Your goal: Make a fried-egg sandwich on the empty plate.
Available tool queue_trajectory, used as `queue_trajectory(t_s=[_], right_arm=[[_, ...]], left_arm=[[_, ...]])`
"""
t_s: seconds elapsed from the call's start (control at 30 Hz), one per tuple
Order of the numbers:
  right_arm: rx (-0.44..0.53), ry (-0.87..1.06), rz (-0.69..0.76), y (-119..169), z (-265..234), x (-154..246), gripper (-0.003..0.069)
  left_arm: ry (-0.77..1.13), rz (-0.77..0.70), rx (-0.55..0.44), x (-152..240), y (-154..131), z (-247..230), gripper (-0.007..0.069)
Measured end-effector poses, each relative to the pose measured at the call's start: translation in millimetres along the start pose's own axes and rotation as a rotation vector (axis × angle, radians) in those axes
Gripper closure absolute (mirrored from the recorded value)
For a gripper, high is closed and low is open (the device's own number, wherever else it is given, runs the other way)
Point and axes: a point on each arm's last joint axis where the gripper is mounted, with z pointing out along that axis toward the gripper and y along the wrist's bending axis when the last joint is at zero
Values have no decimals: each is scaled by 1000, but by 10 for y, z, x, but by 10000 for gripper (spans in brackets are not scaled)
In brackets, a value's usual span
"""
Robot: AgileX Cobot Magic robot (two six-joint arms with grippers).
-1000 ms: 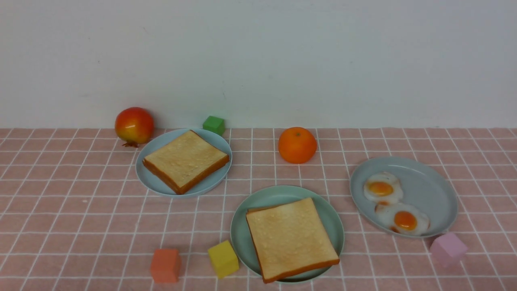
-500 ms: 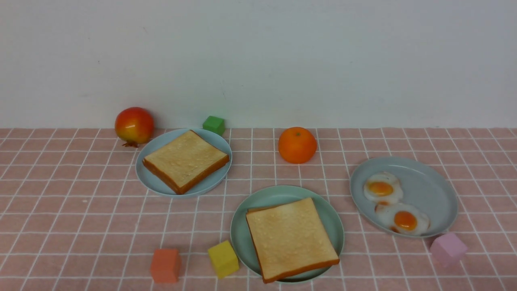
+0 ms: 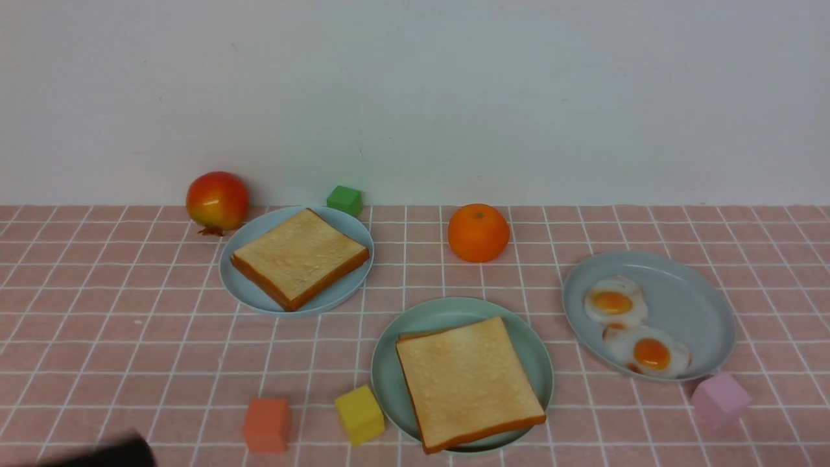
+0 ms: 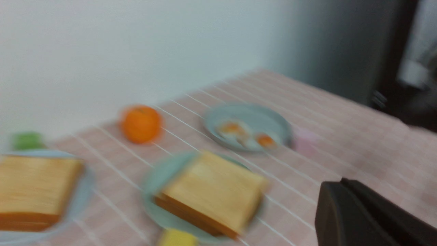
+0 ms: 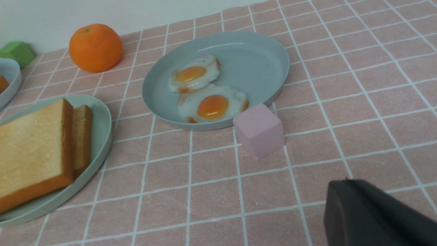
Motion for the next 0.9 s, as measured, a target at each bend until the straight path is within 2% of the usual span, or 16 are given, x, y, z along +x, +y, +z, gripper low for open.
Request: queue_trajectory(t_s=[0.03,0.07,0.1,0.13,0.2,0.33,0.47,0.9], right_arm=[[0,0,0,0,0,0,652],[0,0,0,0,0,0,652],[0,0,0,0,0,0,652],[0,0,0,0,0,0,652],[0,0,0,0,0,0,652],[0,0,0,0,0,0,649],[0,0,0,0,0,0,649],[0,0,0,0,0,0,643]], left_arm=[[-35,-8,-66,-25,42,-26,613],[-84,-13,-197,-30,120,-80,613],[-88,-12,-212,-27,128,-87,613],[-108,-21,-315,23,187,-134,613],[-117,-52,-448,159,262,-199,613],[-50,-124,-615,549,395,-256,613],[121,-241,-667,945,473,-261,613],[119,-298,-674,958,470,-263,613]])
